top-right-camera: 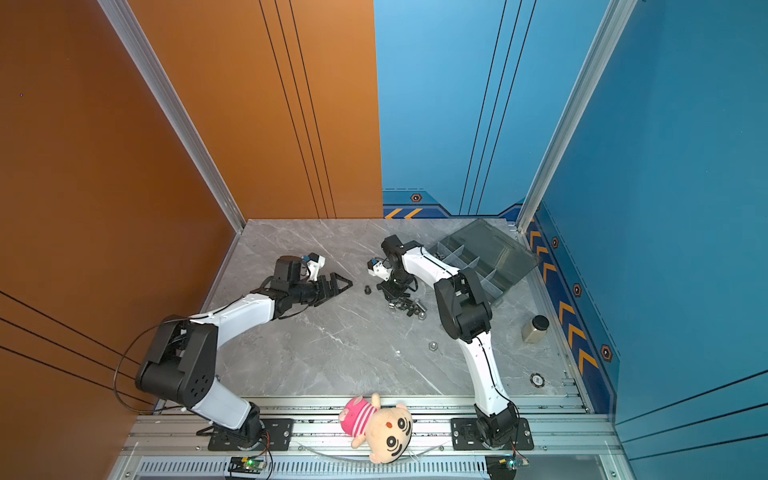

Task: Sort the screws and nuts into containers
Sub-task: 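Lower the right gripper onto a silver wing nut in the pile and close, then lift the wing nut with the right gripper and carry it over the organizer box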

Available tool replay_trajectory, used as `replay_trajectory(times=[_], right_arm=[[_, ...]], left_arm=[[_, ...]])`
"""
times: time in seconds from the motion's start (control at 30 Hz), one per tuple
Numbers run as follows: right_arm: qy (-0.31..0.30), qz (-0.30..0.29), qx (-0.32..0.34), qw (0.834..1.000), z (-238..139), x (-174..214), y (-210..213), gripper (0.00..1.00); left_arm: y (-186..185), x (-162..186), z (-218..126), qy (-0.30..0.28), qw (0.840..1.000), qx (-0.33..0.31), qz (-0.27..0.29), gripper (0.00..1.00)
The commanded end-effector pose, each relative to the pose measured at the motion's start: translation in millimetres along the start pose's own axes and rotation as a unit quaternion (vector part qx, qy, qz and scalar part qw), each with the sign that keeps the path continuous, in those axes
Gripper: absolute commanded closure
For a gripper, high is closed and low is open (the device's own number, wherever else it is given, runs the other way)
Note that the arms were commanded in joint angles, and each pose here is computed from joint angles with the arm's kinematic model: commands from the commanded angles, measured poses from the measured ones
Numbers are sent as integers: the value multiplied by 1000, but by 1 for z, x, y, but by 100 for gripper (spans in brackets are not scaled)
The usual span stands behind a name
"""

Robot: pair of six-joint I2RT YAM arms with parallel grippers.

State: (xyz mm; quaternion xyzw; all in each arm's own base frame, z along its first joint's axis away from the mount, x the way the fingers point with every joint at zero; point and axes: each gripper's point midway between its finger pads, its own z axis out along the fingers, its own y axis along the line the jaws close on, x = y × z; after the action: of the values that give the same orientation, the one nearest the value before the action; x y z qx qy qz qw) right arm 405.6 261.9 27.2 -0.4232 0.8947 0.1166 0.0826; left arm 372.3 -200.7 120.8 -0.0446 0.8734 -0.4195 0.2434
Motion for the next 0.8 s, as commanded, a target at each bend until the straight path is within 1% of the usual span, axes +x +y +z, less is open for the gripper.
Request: replay_trajectory(times=[0.0,0.13,0.33,0.5,0.77], right_arm=[[25,18,3,1000,17,12,-2,79],[26,29,7,999,17,13,-4,84],[2,51,-10,999,8,6,-4,100],[-42,66,-45,996,-16,-6,1,100],[-138,69,-73,985,-84,-33,3,100]], left_arm=[[1,-3,-5,-12,1000,-3,11,2],[1,-4,-7,-13,1000,-1,10,2],[2,-3,-7,-14,1000,-1,10,2],[1,-5,-8,-15,1000,1,10,2],[0,-6,-7,-16,1000,4,9,3]])
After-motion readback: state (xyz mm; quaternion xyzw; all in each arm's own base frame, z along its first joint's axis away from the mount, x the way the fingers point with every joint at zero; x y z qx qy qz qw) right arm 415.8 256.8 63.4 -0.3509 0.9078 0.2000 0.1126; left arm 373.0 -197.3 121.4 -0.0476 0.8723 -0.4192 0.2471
